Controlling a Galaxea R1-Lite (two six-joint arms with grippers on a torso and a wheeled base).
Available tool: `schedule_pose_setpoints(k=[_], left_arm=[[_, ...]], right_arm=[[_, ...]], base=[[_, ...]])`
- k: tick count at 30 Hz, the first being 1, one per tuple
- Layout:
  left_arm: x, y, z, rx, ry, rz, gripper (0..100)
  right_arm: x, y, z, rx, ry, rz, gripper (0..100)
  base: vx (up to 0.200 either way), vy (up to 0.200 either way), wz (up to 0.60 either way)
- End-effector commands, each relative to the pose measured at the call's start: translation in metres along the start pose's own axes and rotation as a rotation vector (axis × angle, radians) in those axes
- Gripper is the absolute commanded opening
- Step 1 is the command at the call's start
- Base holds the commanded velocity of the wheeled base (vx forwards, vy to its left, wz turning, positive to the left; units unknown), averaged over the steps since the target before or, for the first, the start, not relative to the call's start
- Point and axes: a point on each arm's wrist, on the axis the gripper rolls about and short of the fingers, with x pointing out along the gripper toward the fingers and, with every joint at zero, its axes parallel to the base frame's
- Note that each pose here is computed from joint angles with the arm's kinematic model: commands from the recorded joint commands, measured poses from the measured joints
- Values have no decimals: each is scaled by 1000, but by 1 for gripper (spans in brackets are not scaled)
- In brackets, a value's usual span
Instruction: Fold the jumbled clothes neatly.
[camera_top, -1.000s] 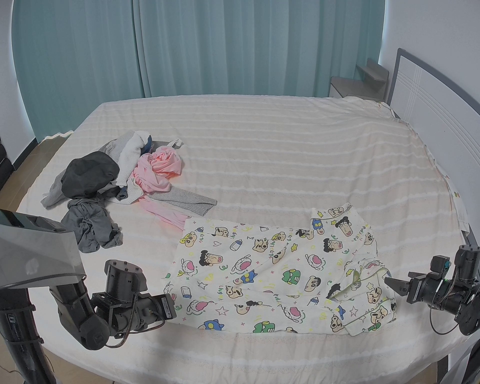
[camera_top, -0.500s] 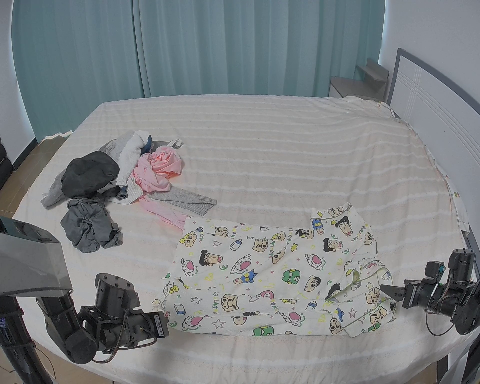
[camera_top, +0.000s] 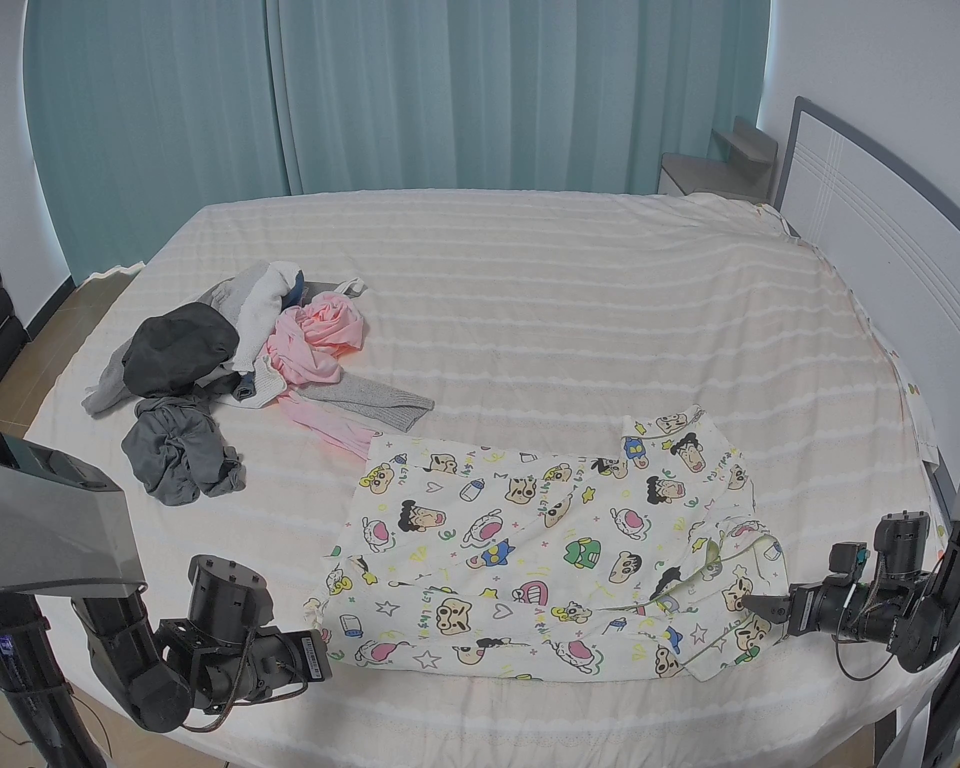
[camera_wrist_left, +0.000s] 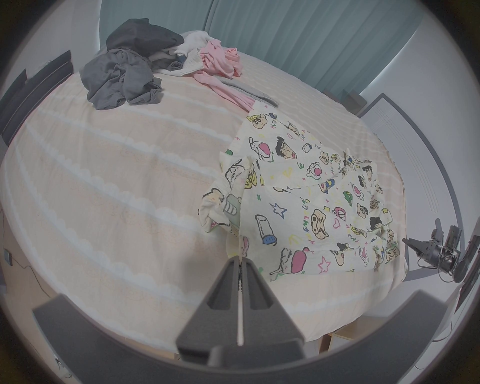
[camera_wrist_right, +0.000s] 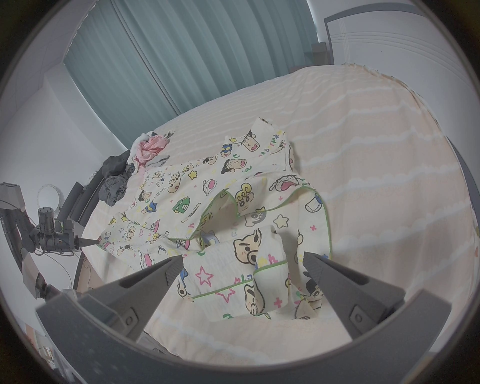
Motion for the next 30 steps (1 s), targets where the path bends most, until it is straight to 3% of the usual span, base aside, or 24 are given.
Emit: schedule_pose_setpoints(k=[1, 8, 15, 16, 23, 30], left_arm=[[5, 1, 0, -3, 6, 7, 0], [14, -4, 4, -24, -65, -31, 0], [22, 2, -7, -33, -32, 11, 0], [21, 2, -8, -37, -30, 10, 100], [15, 2, -6, -81, -71, -12, 100], [1, 2, 18, -125, -269, -64, 100]], right_arm=[[1, 1, -7, 6, 35, 3, 100], [0, 1, -6, 5, 30, 2, 100], [0, 1, -5, 5, 24, 0, 100], [0, 1, -5, 5, 22, 0, 100], [-3, 1, 0, 1, -24, -2, 100], [-3, 1, 5, -11, -68, -3, 100]], base=[[0, 0, 0], [0, 0, 0], [0, 0, 0], [0, 0, 0], [0, 0, 0], [0, 0, 0]])
